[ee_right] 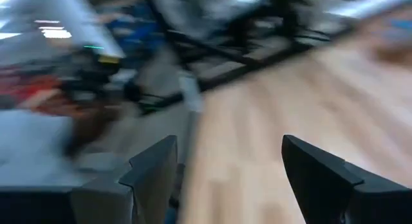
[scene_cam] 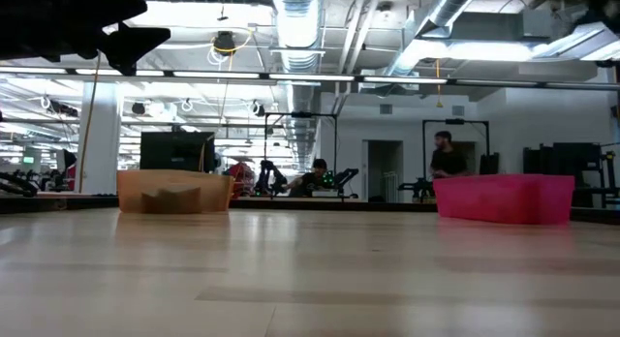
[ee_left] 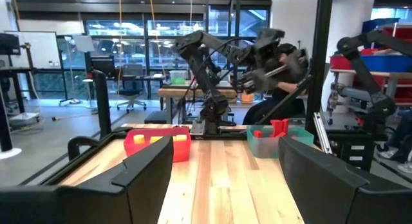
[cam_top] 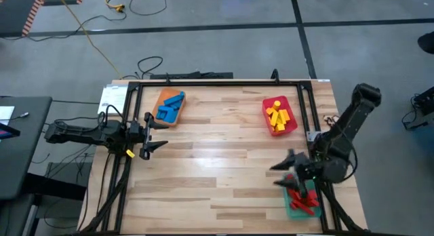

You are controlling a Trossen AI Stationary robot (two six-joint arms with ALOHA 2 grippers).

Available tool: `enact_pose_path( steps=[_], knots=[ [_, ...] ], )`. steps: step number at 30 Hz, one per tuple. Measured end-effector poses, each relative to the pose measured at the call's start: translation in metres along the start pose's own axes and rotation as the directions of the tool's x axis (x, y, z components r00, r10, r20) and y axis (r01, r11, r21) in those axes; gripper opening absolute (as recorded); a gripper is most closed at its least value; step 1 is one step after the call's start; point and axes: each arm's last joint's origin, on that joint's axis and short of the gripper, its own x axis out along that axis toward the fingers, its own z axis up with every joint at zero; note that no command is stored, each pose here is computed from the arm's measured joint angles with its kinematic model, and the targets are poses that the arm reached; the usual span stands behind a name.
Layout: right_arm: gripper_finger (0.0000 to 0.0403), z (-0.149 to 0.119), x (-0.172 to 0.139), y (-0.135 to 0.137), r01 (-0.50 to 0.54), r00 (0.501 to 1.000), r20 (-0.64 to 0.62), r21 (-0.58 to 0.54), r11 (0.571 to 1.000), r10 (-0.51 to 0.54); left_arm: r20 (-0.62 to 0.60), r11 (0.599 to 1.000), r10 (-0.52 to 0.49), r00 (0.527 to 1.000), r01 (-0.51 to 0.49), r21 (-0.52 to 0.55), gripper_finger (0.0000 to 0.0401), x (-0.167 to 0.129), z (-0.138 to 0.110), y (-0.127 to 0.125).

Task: Sort blocks
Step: Return to Home Position

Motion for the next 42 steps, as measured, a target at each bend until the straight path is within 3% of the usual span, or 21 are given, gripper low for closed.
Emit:
enact_pose_path(
  steps=[3,6,10,13,17,21,27,36,42],
  knots=[
    [0.029,0.014,0.022,0.008,-0.181,0.983,0.032,-0.076,0.981,0.183,0.0,1.0,-0.001,1.0,0.001,0.0,0.0275,0.0,0.0,0.0],
    [0.029,0.029,0.04,0.008,-0.227,0.969,0.029,-0.27,0.936,0.244,-0.001,1.0,-0.001,1.0,0.001,0.0,0.0275,0.0,0.0,0.0],
    [0.029,0.049,0.048,0.0,-0.206,0.966,0.023,-0.531,0.822,0.257,-0.006,1.0,-0.001,1.0,0.001,0.001,0.0275,0.0,-0.001,0.0],
    [0.029,0.065,0.038,-0.009,-0.172,0.96,0.063,-0.637,0.752,0.273,-0.024,1.0,-0.002,1.0,0.002,-0.003,0.0275,0.0,-0.002,0.0],
    [0.029,0.073,0.017,-0.026,-0.145,0.96,0.078,-0.683,0.715,0.27,-0.053,1.0,-0.003,0.999,0.002,-0.007,0.0275,0.0,-0.005,0.0],
    [0.029,0.065,0.001,-0.044,-0.116,0.955,0.111,-0.711,0.693,0.274,-0.058,1.0,0.007,0.998,-0.007,0.007,0.0275,0.0,-0.01,0.0],
    [0.029,0.037,-0.011,-0.075,-0.039,0.936,0.211,-0.732,0.68,0.281,-0.04,0.999,0.024,0.999,-0.022,0.034,0.0275,-0.001,-0.023,0.0],
    [0.029,-0.008,-0.024,-0.119,0.032,0.892,0.356,-0.666,0.745,0.279,-0.049,1.0,0.026,0.998,-0.025,0.015,0.0275,-0.002,-0.032,0.0],
    [0.029,-0.008,-0.029,-0.125,0.037,0.9,0.362,-0.618,0.785,0.243,-0.066,0.999,0.025,0.998,-0.021,0.046,0.0275,-0.002,-0.034,0.0]
  ],
)
